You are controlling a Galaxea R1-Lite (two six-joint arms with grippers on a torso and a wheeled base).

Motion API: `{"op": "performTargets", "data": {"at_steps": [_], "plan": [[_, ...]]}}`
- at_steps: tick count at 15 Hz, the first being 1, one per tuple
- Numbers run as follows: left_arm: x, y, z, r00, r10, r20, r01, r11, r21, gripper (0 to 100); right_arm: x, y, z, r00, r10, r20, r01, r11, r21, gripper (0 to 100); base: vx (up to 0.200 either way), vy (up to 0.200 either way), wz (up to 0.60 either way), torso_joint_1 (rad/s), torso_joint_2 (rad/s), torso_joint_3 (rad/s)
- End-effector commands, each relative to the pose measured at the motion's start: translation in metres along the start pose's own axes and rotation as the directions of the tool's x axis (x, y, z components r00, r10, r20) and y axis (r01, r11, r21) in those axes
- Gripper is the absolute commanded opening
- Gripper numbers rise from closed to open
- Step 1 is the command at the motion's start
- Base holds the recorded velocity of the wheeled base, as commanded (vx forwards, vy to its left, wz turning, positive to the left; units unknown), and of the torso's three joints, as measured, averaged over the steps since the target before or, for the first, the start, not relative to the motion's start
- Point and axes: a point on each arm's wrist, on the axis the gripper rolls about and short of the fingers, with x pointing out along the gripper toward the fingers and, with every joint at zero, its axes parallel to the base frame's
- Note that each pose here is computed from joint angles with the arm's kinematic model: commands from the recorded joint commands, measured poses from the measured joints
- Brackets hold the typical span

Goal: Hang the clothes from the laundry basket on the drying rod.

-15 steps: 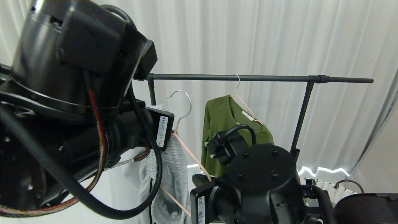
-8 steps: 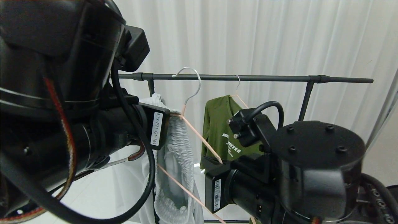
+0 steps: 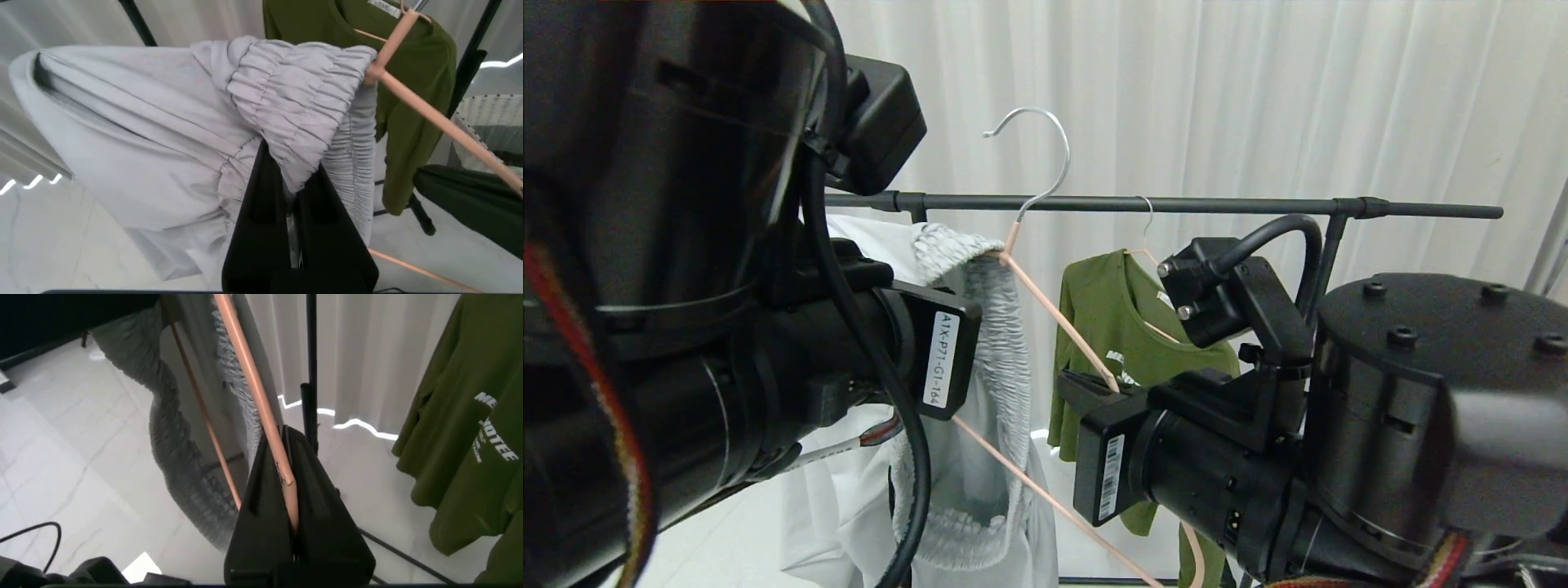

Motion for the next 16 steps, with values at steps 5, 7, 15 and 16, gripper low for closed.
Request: {"op": "performTargets", "data": {"at_steps": [5, 7, 15, 16], "plan": [[-0.01, 0.001, 0.001, 0.999, -0.025, 0.022, 0.025, 1.0, -0.008, 100, -0.006, 0.001, 0.009, 0.999, 0.019, 0.041, -0.02, 1.0, 0.01, 0, 0.0, 0.0, 0.0, 0.0, 0.0, 0.0], [-0.018, 0.005, 0.001, 0.999, -0.04, 0.036, 0.041, 0.999, -0.015, 100, -0.007, 0.001, 0.01, 0.999, 0.021, 0.05, -0.021, 1.0, -0.001, 0, 0.0, 0.0, 0.0, 0.0, 0.0, 0.0], [-0.063, 0.047, -0.025, 0.99, -0.104, 0.1, 0.087, 0.982, 0.165, 100, -0.033, -0.025, 0.001, 0.999, -0.019, 0.027, 0.02, 0.999, -0.048, 0, 0.0, 0.0, 0.0, 0.0, 0.0, 0.0], [-0.07, 0.054, -0.025, 0.986, -0.113, 0.121, 0.086, 0.974, 0.21, 100, -0.042, -0.031, -0.004, 1.0, -0.024, 0.014, 0.024, 0.998, -0.062, 0, 0.0, 0.0, 0.0, 0.0, 0.0, 0.0]]}}
